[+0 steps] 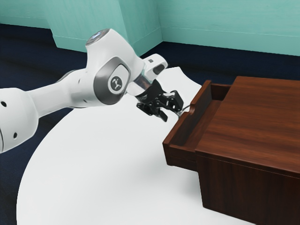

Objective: Pull the drawer handle with one arm to open the drawer

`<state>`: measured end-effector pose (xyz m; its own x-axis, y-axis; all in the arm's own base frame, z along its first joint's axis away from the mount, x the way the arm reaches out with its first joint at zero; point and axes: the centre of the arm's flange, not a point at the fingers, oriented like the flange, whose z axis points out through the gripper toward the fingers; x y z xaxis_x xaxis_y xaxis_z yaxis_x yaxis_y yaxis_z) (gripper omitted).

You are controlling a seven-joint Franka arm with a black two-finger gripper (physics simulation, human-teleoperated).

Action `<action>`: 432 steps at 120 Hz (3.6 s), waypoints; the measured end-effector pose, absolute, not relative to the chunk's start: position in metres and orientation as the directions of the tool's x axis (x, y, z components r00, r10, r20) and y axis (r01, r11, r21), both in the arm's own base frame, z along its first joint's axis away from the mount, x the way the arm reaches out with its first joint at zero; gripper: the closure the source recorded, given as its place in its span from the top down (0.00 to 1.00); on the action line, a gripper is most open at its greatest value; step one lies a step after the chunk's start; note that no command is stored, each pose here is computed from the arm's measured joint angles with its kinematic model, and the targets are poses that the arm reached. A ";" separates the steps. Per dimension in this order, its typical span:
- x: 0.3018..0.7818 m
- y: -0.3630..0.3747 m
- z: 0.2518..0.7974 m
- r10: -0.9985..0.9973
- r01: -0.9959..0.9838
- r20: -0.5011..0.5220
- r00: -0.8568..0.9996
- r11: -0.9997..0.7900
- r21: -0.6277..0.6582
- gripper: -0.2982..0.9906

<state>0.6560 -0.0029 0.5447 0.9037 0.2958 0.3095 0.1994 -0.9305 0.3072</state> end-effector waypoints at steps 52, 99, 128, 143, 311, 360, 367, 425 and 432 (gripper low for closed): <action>0.653 0.011 0.546 0.342 0.249 0.304 0.889 -0.919 0.307 0.48; 0.662 0.000 0.537 0.337 0.251 0.298 0.893 -0.923 0.291 0.48; 0.662 0.008 0.543 0.337 0.253 0.310 0.889 -0.926 0.280 0.48; 0.661 0.015 0.544 0.340 0.258 0.313 0.887 -0.926 0.274 0.48; 0.657 0.069 0.546 0.366 0.289 0.326 0.872 -0.921 0.262 0.49; 0.654 0.068 0.549 0.357 0.274 0.329 0.874 -0.922 0.273 0.51; 0.654 0.068 0.550 0.356 0.272 0.329 0.875 -0.922 0.274 0.52; 0.647 0.082 0.546 0.387 0.314 0.319 0.865 -0.914 0.257 0.54; 0.647 0.084 0.546 0.391 0.319 0.320 0.863 -0.913 0.254 0.54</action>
<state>0.6469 0.0845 0.5460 0.8632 0.3908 0.3196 0.3193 -0.9130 0.2541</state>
